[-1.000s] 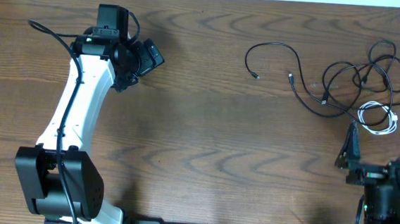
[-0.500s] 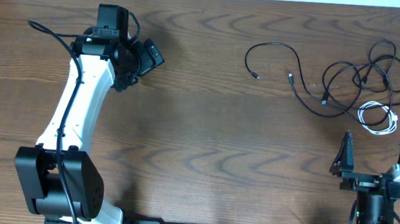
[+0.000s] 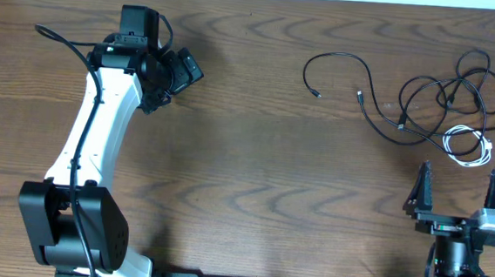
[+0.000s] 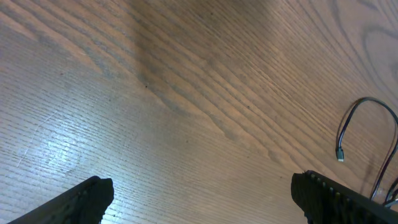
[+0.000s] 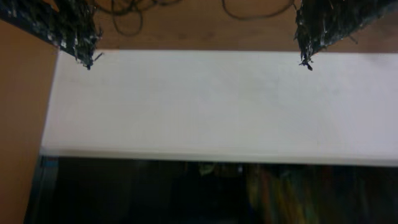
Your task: Untangle cables
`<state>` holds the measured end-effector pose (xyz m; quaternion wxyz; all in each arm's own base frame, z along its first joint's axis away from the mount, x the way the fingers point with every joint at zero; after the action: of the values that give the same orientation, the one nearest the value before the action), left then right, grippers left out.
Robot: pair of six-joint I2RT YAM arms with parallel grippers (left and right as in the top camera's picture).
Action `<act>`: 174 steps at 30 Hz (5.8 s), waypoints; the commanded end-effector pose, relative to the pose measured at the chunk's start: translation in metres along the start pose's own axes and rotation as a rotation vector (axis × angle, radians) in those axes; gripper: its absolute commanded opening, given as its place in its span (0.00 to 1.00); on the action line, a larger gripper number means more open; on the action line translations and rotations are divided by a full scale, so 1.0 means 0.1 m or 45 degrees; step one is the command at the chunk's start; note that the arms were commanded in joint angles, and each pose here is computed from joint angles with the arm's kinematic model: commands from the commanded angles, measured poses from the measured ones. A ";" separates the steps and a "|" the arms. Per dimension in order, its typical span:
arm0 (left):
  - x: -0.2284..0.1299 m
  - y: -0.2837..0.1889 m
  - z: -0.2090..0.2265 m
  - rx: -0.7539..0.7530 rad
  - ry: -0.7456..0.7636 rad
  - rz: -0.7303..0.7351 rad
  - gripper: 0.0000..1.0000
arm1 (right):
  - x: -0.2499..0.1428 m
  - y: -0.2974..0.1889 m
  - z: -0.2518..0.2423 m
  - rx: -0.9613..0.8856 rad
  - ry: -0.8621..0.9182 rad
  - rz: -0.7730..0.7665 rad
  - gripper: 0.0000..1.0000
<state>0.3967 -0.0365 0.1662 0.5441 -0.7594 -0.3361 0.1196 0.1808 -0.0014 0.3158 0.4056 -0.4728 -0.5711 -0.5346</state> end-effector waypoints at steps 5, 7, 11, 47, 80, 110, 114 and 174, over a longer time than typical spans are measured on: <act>0.00 0.00 0.02 0.007 -0.001 -0.001 0.98 | -0.04 0.07 0.02 0.001 0.022 -0.122 0.99; 0.00 0.00 0.02 0.007 -0.001 -0.001 0.98 | -0.08 0.09 0.03 -0.002 0.023 -0.157 0.99; 0.00 0.00 0.02 0.007 -0.001 -0.001 0.98 | -0.14 0.11 0.04 -0.002 0.024 -0.184 0.99; 0.00 0.00 0.02 0.007 -0.001 -0.001 0.98 | -1.18 0.18 0.18 0.047 0.009 0.126 0.99; 0.00 0.00 0.02 0.007 -0.001 -0.001 0.98 | -1.62 0.09 0.18 0.065 -0.185 0.377 0.99; 0.00 0.00 0.02 0.008 -0.001 0.000 0.98 | -1.62 0.09 0.18 0.065 -0.186 0.377 0.99; 0.00 0.00 0.02 0.008 0.000 0.000 0.98 | -1.62 0.09 0.18 0.065 -0.186 0.377 0.99; -0.81 0.60 0.79 -0.256 0.687 -0.605 0.98 | -1.62 0.09 0.18 0.065 -0.186 0.377 0.99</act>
<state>0.3282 -0.0427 0.0727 0.5441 -0.7166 -0.3587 -0.2486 0.2266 0.0006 0.1589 0.4557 -0.5734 -0.5356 -0.4202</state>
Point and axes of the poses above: each gripper's point midway between its finger pads, its own y axis out along the fingers, its own z axis along the line the jaws close on, x = y × z, the point moved 2 cm from there along -y, back along the fingers, and after that the axes turned 5 degrees about -y, right-handed, at the moved point
